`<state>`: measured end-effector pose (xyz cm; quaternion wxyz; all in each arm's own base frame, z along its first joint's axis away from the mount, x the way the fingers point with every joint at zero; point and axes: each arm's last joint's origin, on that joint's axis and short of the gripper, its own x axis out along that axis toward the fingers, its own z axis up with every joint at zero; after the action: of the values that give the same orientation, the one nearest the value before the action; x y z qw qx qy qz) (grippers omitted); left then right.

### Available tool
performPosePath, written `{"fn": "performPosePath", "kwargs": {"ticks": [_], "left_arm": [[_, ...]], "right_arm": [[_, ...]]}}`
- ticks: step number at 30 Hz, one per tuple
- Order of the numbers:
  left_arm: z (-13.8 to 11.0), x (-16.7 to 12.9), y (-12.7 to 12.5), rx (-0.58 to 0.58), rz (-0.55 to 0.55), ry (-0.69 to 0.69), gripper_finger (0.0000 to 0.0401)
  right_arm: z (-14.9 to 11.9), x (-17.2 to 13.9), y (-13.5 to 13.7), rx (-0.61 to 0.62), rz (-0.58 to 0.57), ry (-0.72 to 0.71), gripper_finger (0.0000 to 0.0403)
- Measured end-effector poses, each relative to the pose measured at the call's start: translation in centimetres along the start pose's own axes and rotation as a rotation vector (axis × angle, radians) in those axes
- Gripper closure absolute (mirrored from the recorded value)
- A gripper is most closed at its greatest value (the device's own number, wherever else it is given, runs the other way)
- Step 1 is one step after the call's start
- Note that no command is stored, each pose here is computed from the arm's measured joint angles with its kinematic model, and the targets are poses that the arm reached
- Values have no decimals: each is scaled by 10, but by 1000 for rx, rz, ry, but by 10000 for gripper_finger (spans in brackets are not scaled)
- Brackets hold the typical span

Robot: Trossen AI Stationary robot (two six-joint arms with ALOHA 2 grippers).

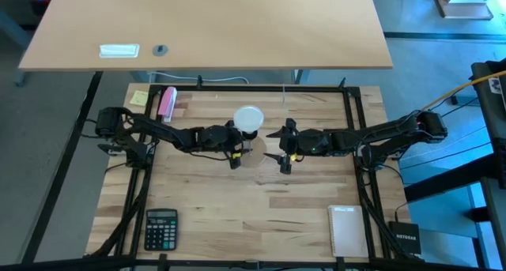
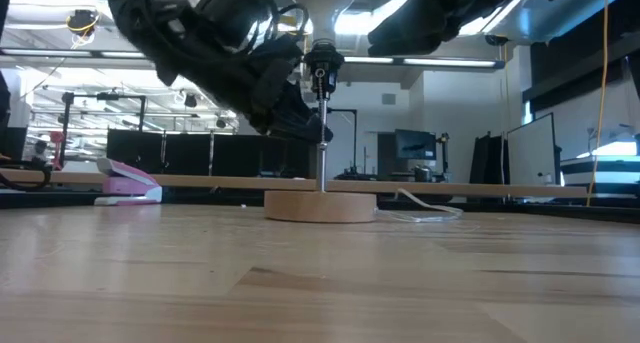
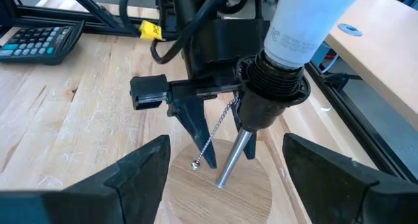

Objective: Screw lightbulb
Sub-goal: Insert the white lightbulb into the brown lamp

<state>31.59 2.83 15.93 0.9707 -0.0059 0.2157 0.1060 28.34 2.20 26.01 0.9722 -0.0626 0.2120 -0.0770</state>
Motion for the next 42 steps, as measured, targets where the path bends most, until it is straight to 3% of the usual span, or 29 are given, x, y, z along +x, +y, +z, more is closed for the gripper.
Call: {"fn": "performPosePath", "kwargs": {"ticks": [6,15,20,26,36,42], "left_arm": [[-22,1,2,-33,-62,-163,216],[-41,22,-1,-53,-65,-178,230],[-39,22,-1,-52,-61,-195,280],[-40,22,0,-35,-56,-186,375],[-40,22,-1,-21,-58,-184,374],[-40,22,-1,-23,-60,-184,374]], "right_arm": [[1,0,0,-1,10,-9,105],[-4,2,1,26,-10,-105,105],[-12,3,0,57,-29,-202,105],[-15,4,-14,119,-89,-292,105],[-10,8,-48,174,7,-385,105],[-16,29,-53,174,57,-377,105]]}}
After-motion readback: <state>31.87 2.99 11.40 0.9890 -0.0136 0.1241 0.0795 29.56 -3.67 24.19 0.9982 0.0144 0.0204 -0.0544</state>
